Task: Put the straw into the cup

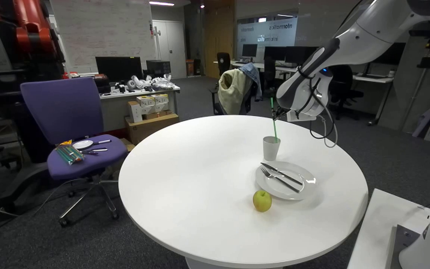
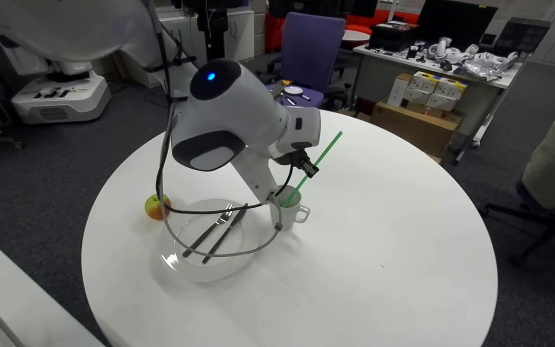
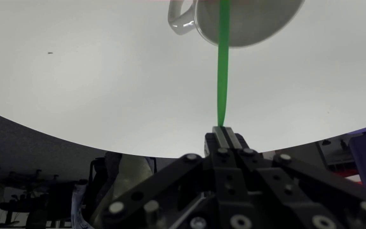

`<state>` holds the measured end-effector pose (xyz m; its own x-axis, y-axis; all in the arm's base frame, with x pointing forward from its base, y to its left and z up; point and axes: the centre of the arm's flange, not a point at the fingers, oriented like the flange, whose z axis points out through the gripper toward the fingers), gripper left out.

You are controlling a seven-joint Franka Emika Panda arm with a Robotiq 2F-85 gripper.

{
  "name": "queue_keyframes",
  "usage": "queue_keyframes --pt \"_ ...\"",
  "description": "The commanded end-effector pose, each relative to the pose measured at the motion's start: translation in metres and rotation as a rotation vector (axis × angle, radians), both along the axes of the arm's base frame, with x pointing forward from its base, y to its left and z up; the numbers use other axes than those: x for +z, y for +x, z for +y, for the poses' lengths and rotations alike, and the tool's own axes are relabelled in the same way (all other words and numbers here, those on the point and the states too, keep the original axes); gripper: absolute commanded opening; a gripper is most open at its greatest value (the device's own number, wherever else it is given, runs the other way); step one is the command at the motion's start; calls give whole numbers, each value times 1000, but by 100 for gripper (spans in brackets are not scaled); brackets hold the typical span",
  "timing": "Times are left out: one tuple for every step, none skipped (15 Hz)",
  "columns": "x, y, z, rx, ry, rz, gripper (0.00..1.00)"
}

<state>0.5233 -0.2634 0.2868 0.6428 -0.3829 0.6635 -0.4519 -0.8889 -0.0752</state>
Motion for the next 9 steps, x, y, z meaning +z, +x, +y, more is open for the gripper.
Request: queue_keyframes --pt "-2 -9 13 -10 -23 5 0" --pt "-6 -9 14 -7 -22 11 0" --pt "-10 -9 16 -9 -25 -1 0" --pt "-13 -9 17 -7 -28 -9 0" --pt "-18 -8 19 -8 -39 -23 0" --pt "-22 -7 20 -11 -53 -30 0" --pt "-27 -5 21 -16 -65 -38 0" --pt "-32 -4 22 -20 -73 -43 0" --pt "-35 -2 21 -22 -77 -36 0"
